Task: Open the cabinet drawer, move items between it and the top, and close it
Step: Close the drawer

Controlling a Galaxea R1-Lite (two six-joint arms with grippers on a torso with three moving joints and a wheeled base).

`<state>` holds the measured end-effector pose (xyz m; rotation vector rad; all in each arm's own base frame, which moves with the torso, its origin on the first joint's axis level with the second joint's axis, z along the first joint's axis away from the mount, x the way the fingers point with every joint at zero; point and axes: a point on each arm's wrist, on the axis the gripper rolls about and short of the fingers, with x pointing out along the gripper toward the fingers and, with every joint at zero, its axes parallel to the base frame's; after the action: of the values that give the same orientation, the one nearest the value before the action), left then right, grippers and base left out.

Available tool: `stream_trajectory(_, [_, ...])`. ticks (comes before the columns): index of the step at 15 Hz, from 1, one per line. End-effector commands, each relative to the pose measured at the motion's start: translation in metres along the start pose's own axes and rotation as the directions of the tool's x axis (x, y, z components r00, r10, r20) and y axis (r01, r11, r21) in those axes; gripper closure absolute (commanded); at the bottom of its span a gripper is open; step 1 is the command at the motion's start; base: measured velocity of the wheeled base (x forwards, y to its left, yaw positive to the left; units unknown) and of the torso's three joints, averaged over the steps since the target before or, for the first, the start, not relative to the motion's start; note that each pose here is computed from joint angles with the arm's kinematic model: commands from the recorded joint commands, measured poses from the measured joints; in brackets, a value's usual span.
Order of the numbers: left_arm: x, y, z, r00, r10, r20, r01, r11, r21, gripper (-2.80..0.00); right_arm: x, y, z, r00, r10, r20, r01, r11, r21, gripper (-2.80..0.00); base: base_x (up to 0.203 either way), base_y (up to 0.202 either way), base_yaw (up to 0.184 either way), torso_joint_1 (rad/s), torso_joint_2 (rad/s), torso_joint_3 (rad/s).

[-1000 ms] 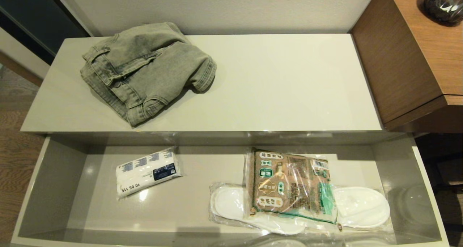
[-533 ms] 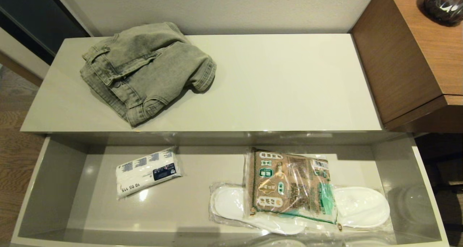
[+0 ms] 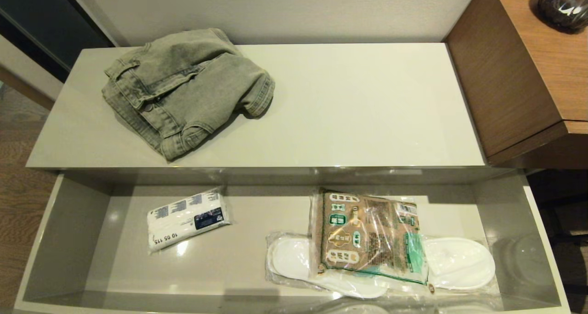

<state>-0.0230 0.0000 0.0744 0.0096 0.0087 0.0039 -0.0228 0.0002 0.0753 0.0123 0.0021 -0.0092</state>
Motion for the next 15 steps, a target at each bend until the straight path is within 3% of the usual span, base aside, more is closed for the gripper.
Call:
stream_trajectory(1, [0.0003,0.0000,0.0003,1.000,-0.001,-0.005,0.001,1.000,0.016,0.00,0.0001,0.0000,-0.0009,1.000,0.000,-0.001,0.000,1.000,0.000,0.00,0.000,0.000,0.000,0.000,0.00,0.000])
stream_trajectory(3, [0.0003,0.0000,-0.0002,1.000,0.001,-0.010,0.000,0.999,0.041,0.00,0.0001,0.0000,-0.0009,1.000,0.000,-0.001,0.000,1.000,0.000,0.00,0.000,0.000,0.000,0.000,0.00,0.000])
stream_trajectory(4, [0.0001,-0.0002,0.0001,1.000,-0.006,-0.010,0.007,0.995,0.098,0.00,0.0001,0.0000,-0.0009,1.000,0.000,-0.001,0.000,1.000,0.000,0.00,0.000,0.000,0.000,0.000,0.00,0.000])
stream_trajectory(6, [-0.0003,-0.0003,0.0011,1.000,-0.012,-0.010,0.013,0.992,0.126,0.00,0.0001,0.0000,-0.0009,1.000,0.000,-0.001,0.000,1.000,0.000,0.00,0.000,0.000,0.000,0.000,0.00,0.000])
stream_trajectory(15, [-0.0002,-0.0003,0.0004,1.000,-0.015,-0.010,0.016,0.992,0.122,0.00,0.0001,0.0000,-0.0009,1.000,0.000,-0.001,0.000,1.000,0.000,0.00,0.000,0.000,0.000,0.000,0.00,0.000])
